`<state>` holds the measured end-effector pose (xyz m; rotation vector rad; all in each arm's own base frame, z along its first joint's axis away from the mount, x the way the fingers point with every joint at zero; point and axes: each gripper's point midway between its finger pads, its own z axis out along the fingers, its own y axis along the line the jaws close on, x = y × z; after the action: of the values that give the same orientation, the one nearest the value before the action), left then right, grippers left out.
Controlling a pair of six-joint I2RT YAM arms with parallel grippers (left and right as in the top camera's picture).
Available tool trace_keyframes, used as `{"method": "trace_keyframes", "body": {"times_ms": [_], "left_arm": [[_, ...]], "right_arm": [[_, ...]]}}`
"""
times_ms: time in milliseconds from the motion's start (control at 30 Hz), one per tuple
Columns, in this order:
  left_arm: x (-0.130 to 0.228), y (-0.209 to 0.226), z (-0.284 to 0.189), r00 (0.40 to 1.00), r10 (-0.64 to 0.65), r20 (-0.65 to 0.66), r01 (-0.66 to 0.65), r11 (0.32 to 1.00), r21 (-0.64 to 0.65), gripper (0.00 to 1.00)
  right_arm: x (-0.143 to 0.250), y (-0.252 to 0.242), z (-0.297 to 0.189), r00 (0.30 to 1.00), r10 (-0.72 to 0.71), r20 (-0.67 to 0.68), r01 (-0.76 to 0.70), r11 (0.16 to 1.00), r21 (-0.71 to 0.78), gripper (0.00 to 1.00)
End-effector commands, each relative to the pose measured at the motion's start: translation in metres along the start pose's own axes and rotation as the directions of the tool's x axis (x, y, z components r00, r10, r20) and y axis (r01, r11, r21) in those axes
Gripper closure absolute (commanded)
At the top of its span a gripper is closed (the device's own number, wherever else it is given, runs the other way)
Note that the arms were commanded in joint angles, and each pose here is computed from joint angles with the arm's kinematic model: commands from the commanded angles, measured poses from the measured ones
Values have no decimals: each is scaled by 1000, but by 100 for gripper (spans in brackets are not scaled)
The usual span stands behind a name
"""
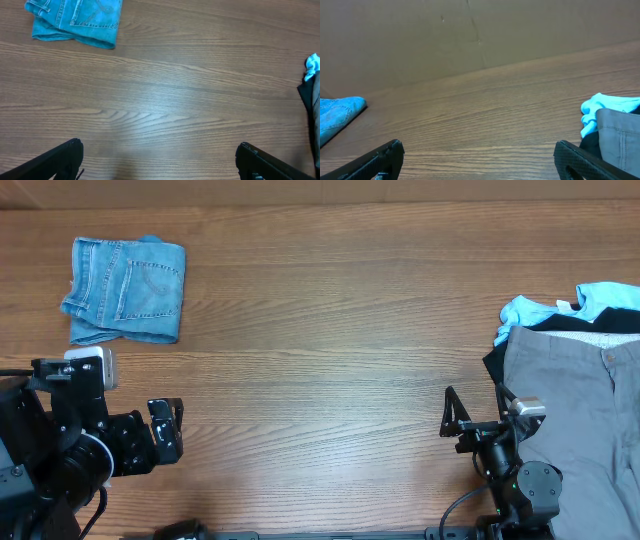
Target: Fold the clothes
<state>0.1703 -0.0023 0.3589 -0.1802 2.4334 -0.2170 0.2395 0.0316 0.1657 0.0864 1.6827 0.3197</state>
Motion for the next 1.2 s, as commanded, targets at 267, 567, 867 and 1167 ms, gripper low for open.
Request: {"method": "trace_keyframes", "body": {"times_ms": [267,567,867,1167], "left_arm": [[1,-1,0,1000,-15,0,15,1000,2,0],[2,-9,0,1000,23,-9,-23,999,34,0],[-8,-9,-4,982,158,99,-157,987,-25,0],[-23,-18,33,878,220,424,-247,969,9,0]], "right_arm": [[-1,0,0,1000,3,12,-3,1000,-6,0],[-1,0,0,1000,3,12,-3,1000,-6,0],[-1,0,0,1000,3,12,-3,1000,-6,0],[-1,0,0,1000,3,12,-3,1000,-6,0]]}}
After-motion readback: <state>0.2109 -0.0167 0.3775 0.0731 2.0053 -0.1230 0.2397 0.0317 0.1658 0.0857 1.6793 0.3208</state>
